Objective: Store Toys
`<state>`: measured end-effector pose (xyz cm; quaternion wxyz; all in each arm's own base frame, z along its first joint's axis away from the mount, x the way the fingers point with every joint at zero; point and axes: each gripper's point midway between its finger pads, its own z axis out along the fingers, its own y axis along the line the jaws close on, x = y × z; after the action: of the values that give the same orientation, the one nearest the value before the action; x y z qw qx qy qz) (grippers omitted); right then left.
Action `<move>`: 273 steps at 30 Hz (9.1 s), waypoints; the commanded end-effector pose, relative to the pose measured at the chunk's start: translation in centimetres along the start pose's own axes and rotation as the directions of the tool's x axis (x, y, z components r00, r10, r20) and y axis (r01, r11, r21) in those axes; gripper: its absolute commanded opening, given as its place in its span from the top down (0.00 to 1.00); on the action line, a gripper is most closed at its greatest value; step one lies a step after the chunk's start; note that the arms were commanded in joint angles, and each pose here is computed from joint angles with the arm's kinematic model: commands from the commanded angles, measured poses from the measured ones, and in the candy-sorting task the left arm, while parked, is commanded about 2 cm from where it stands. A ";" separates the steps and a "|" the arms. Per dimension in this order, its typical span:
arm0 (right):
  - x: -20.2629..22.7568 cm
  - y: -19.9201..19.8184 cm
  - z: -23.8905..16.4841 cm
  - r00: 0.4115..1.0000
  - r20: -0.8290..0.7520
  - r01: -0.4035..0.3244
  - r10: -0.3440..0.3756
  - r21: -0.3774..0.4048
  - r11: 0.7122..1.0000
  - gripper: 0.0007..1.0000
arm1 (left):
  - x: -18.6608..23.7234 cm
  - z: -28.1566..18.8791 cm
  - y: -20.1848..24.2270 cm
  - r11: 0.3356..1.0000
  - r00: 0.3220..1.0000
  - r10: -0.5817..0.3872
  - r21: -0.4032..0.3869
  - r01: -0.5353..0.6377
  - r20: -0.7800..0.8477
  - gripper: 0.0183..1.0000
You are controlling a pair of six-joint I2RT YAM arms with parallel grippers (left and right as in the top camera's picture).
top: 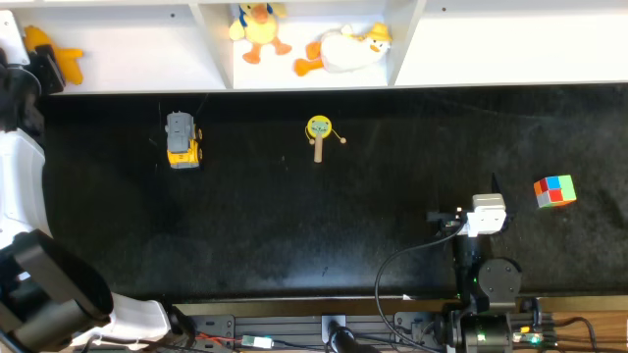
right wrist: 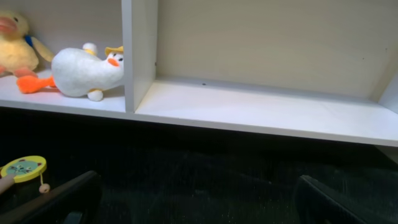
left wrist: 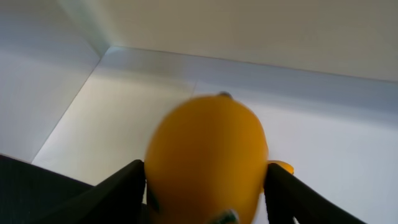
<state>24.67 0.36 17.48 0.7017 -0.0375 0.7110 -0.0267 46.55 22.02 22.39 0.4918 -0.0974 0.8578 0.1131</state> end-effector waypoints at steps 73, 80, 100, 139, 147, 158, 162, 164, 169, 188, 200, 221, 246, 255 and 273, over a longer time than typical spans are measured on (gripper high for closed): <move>0.3 0.1 0.0 1.000 0.001 -0.008 0.008 -0.004 1.000 0.00 | 20.3 -9.4 -19.4 0.882 0.881 0.177 0.469 0.057 -0.439 0.00; 0.3 0.1 0.0 1.000 0.002 -0.008 0.008 -0.004 1.000 0.00 | 20.6 -8.4 -20.1 0.884 0.881 0.177 0.465 0.054 -0.439 0.00; 0.3 0.1 0.0 1.000 0.002 -0.008 0.008 -0.004 1.000 0.00 | 20.8 -7.7 -18.5 0.927 0.875 0.158 0.374 0.027 -0.457 0.55; 0.3 0.1 0.0 1.000 0.001 -0.008 0.008 -0.004 1.000 0.00 | 11.1 -12.2 -15.0 0.971 0.972 0.096 0.234 -0.044 -0.213 0.59; 0.3 0.1 0.0 1.000 0.001 -0.008 0.008 -0.004 1.000 0.00 | 8.7 -10.3 -15.3 0.969 0.968 0.116 0.239 -0.062 -0.220 0.61; 0.3 0.1 0.0 1.000 0.002 -0.008 0.008 -0.004 1.000 0.00 | 6.4 -6.7 -16.1 0.967 0.965 0.122 0.245 -0.064 -0.231 0.60; 0.3 0.1 0.0 1.000 0.001 -0.008 0.008 -0.004 1.000 0.01 | 6.0 -5.8 -16.3 0.967 0.966 0.125 0.246 -0.067 -0.227 0.60; 0.3 0.1 0.0 1.000 0.002 -0.008 0.008 -0.004 1.000 0.00 | 5.7 -5.4 -16.4 0.967 0.966 0.125 0.246 -0.068 -0.225 0.60; 0.3 0.1 0.0 1.000 0.001 -0.008 0.008 -0.004 1.000 0.00 | 5.0 -4.5 -16.6 0.966 0.968 0.128 0.246 -0.072 -0.216 0.59; 0.3 0.1 0.0 1.000 0.001 -0.008 0.008 -0.004 1.000 0.00 | 3.5 -1.6 -18.1 0.958 0.966 0.161 0.266 -0.104 -0.201 0.59; 0.3 0.1 0.0 1.000 0.001 -0.008 0.008 -0.004 1.000 0.00 | 4.0 -0.3 -18.4 0.958 0.966 0.161 0.266 -0.104 -0.201 0.59; 0.3 0.1 0.0 1.000 0.002 -0.008 0.008 -0.004 1.000 0.00 | 4.1 -1.7 -19.6 0.952 0.963 0.186 0.279 -0.127 -0.196 0.00; 0.3 0.1 0.0 1.000 0.001 -0.008 0.008 -0.004 1.000 0.00 | 11.6 -13.8 -13.8 0.984 0.974 0.008 0.176 0.033 -0.228 0.00; 0.3 0.1 0.0 1.000 0.001 -0.008 0.008 -0.004 1.000 0.00 | 12.8 -17.5 -13.1 0.984 0.964 0.014 0.176 0.034 -0.266 0.00; 0.3 0.1 0.0 1.000 0.002 -0.008 0.008 -0.004 1.000 0.00 | 8.5 -22.9 -15.1 0.955 0.889 -0.113 0.295 -0.026 0.444 0.00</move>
<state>24.67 0.35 17.47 0.7016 -0.0373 0.7111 -0.0267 28.56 1.42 25.13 0.6716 -0.0186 0.7407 -0.0015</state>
